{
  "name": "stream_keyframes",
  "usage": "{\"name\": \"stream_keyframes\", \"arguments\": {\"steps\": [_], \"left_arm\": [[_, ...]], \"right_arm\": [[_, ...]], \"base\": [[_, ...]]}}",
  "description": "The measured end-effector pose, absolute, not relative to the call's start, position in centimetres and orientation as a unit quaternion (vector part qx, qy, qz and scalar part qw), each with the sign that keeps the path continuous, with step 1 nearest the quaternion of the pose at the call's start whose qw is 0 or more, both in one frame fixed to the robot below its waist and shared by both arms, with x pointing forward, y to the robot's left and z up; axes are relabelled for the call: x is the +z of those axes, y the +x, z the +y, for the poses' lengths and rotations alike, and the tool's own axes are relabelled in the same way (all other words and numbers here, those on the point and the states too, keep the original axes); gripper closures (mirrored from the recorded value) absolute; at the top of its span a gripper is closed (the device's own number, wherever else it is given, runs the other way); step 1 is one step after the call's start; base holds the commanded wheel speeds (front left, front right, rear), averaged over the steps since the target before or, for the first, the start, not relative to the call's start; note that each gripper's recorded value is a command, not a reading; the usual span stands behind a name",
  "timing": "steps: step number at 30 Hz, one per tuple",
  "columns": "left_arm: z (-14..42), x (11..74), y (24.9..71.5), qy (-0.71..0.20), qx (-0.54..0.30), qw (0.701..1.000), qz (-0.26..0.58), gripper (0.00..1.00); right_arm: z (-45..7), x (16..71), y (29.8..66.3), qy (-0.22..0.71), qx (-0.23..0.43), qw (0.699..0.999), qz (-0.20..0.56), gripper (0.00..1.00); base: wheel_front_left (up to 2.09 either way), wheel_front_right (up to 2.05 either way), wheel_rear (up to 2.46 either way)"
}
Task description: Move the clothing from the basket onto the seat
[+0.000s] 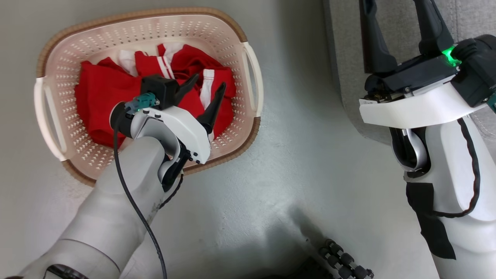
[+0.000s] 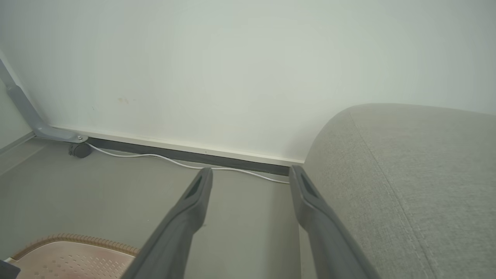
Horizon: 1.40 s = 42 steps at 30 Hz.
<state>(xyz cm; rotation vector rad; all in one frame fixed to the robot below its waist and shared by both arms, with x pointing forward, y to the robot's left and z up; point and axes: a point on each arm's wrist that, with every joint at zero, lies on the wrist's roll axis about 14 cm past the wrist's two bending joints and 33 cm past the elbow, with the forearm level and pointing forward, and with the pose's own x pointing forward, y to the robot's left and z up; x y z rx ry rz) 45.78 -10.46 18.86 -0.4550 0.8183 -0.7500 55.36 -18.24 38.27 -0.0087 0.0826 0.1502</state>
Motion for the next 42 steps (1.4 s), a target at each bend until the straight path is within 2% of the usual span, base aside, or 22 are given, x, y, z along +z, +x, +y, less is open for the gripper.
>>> {"name": "stream_keyframes", "arguments": {"steps": [13, 25, 36, 37, 38, 42], "left_arm": [[-12.9, 16.9, 43.1, -0.205, -0.416, 0.766, 0.445, 0.0], [-11.5, 13.5, 44.4, -0.157, -0.402, 0.775, 0.462, 0.0], [-12.0, 13.0, 42.8, -0.164, -0.404, 0.757, 0.487, 0.0], [-12.0, 13.1, 42.9, -0.166, -0.402, 0.759, 0.483, 0.2], [-12.0, 13.2, 42.9, -0.168, -0.401, 0.761, 0.481, 1.0], [-12.1, 13.6, 43.3, -0.177, -0.398, 0.765, 0.474, 1.0]], "right_arm": [[-18.7, 38.3, 55.2, 0.012, 0.071, 0.997, 0.041, 0.0], [-19.9, 38.2, 54.9, 0.02, 0.055, 0.997, 0.043, 0.0], [-19.9, 37.6, 54.9, 0.024, 0.053, 0.997, 0.048, 0.0], [-19.9, 37.6, 54.9, 0.024, 0.052, 0.997, 0.048, 0.0], [-20.0, 37.6, 54.9, 0.024, 0.052, 0.997, 0.047, 0.0], [-20.2, 38.1, 54.9, 0.026, 0.048, 0.998, 0.043, 0.0]], "base": [[0.0, 0.0, 0.0], [0.0, 0.0, 0.0], [0.0, 0.0, 0.0], [0.0, 0.0, 0.0], [0.0, 0.0, 0.0], [0.0, 0.0, 0.0]]}}
